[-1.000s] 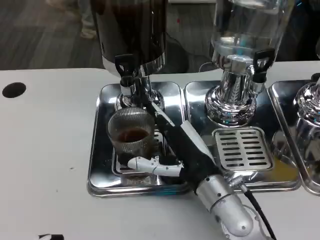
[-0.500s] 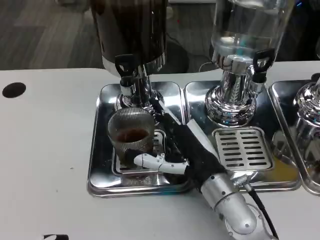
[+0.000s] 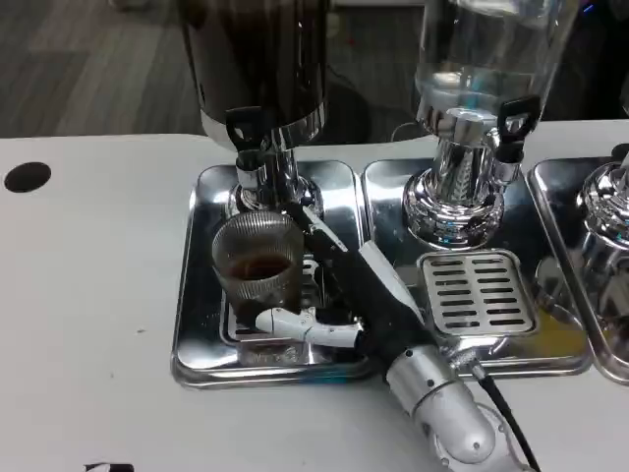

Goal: Grasp the cup under the faucet to collect the drink, then remove the cup.

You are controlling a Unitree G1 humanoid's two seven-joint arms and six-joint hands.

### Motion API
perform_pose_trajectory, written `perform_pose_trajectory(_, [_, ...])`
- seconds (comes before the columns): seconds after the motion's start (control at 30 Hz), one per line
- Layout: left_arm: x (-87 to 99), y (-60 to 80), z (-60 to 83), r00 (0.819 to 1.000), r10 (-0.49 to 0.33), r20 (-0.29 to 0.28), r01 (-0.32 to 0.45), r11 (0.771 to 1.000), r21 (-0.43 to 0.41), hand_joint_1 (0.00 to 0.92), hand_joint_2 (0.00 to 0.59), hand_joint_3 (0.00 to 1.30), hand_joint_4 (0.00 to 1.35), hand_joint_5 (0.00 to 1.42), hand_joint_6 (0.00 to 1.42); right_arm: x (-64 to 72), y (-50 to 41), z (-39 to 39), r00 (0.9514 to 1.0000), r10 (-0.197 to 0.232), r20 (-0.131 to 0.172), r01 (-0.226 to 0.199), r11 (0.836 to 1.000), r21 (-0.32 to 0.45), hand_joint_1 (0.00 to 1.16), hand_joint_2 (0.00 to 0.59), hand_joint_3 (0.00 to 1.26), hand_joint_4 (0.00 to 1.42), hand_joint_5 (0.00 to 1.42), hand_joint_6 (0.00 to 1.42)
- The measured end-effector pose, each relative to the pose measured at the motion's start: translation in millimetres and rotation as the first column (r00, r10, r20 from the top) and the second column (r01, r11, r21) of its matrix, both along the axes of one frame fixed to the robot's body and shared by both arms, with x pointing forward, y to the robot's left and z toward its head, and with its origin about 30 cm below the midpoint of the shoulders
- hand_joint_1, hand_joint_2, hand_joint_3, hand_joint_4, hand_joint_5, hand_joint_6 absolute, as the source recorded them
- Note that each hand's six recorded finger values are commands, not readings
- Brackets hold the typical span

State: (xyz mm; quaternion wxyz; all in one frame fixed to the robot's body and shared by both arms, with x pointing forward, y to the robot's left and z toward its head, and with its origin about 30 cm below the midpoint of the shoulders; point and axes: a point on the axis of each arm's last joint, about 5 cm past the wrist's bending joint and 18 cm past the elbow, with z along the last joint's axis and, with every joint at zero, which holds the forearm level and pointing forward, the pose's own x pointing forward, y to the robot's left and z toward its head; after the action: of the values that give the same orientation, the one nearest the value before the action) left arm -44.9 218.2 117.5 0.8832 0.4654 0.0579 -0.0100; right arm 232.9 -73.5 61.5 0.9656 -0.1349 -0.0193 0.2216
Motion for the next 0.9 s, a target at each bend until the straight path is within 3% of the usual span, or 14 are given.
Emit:
perform_pose_trajectory(0.33, [0.2,3.1,-0.9,1.0,0.0,-0.01,0.0,1.0,0.005,0.0,0.064,0.31,0.22,0.4,0.75,-1.1,6.9,-3.2,0.9997,-0.022,-0.009,0.022,1.0,0.007,0.75,0.078,0.05,0.07,0.08,0.05])
perform_pose_trajectory(0.9, [-0.2,5.1,-2.5,1.0,0.015,-0.024,-0.014,1.0,0.01,0.002,0.073,0.32,0.22,0.4,0.75,-0.6,12.1,-5.6,0.9991,-0.042,0.006,0.042,0.999,0.025,0.79,0.068,0.11,0.17,0.22,0.23])
